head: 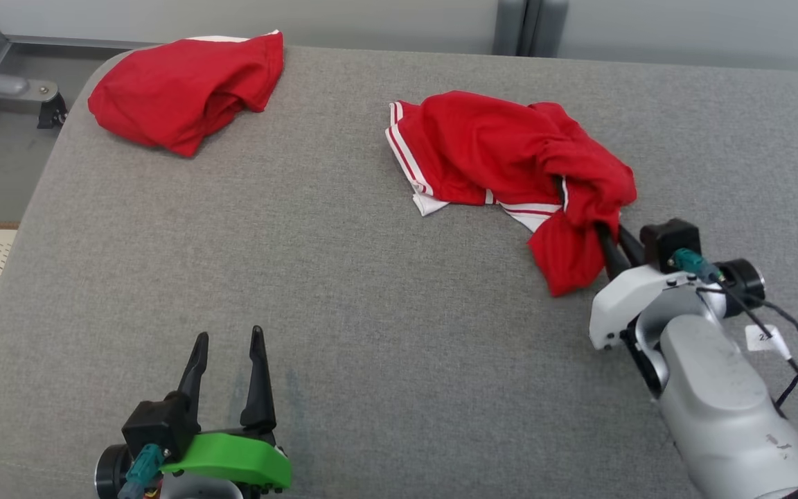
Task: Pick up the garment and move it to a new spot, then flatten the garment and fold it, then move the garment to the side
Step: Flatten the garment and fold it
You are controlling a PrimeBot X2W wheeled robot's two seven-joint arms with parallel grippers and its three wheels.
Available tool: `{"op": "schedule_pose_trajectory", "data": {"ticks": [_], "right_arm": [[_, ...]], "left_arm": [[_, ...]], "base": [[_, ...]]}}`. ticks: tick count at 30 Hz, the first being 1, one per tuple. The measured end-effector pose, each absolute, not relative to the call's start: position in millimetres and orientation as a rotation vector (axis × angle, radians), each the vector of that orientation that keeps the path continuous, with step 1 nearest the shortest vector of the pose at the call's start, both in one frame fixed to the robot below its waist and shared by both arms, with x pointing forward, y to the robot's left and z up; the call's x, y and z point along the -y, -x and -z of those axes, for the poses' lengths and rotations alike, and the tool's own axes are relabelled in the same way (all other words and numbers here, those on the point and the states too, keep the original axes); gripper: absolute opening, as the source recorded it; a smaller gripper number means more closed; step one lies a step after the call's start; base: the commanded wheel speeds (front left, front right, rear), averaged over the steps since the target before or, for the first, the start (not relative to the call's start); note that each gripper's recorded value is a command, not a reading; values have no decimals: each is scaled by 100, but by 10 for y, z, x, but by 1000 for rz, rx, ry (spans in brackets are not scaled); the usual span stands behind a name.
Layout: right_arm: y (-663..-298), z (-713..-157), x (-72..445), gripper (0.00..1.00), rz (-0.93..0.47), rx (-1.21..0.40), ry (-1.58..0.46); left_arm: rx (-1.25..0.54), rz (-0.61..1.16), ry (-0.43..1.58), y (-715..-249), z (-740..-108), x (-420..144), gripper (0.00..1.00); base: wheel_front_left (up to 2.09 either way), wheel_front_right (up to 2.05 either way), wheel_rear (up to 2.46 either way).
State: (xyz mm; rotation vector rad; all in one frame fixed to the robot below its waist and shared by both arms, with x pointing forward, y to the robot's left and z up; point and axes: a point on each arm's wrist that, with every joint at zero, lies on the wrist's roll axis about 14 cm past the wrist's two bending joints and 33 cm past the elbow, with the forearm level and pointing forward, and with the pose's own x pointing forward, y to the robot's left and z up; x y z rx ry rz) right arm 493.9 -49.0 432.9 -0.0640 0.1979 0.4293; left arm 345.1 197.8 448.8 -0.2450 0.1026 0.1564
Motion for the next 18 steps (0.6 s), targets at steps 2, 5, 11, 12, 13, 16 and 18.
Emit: {"op": "schedule_pose_trajectory", "data": {"ticks": [2, 5, 11, 12, 13, 16, 18], "right_arm": [[-5070, -4497, 604, 0, -405, -147, 81], [-5239, -4805, 814, 0, -369, -57, 137], [-5252, -4961, 938, 0, -400, 0, 311], [-5218, -4914, 953, 0, -408, -9, 332], [-5180, -4855, 957, 0, -413, -24, 335], [-4978, -4549, 991, 0, -425, -103, 324], [-4829, -4360, 997, 0, -431, -153, 301]], "left_arm": [[-102, -155, 245, -3461, -4489, -1974, 100], [-97, -140, 247, -3491, -4505, -1930, 100], [-100, -108, 251, -3538, -4501, -1831, 100], [-101, -103, 252, -3546, -4499, -1817, 100], [-102, -100, 252, -3551, -4496, -1810, 100], [-104, -94, 252, -3569, -4489, -1791, 100], [-106, -90, 253, -3584, -4481, -1778, 100]], "base": [[0, 0, 0], [0, 0, 0], [0, 0, 0], [0, 0, 0], [0, 0, 0], [0, 0, 0], [0, 0, 0]]}}
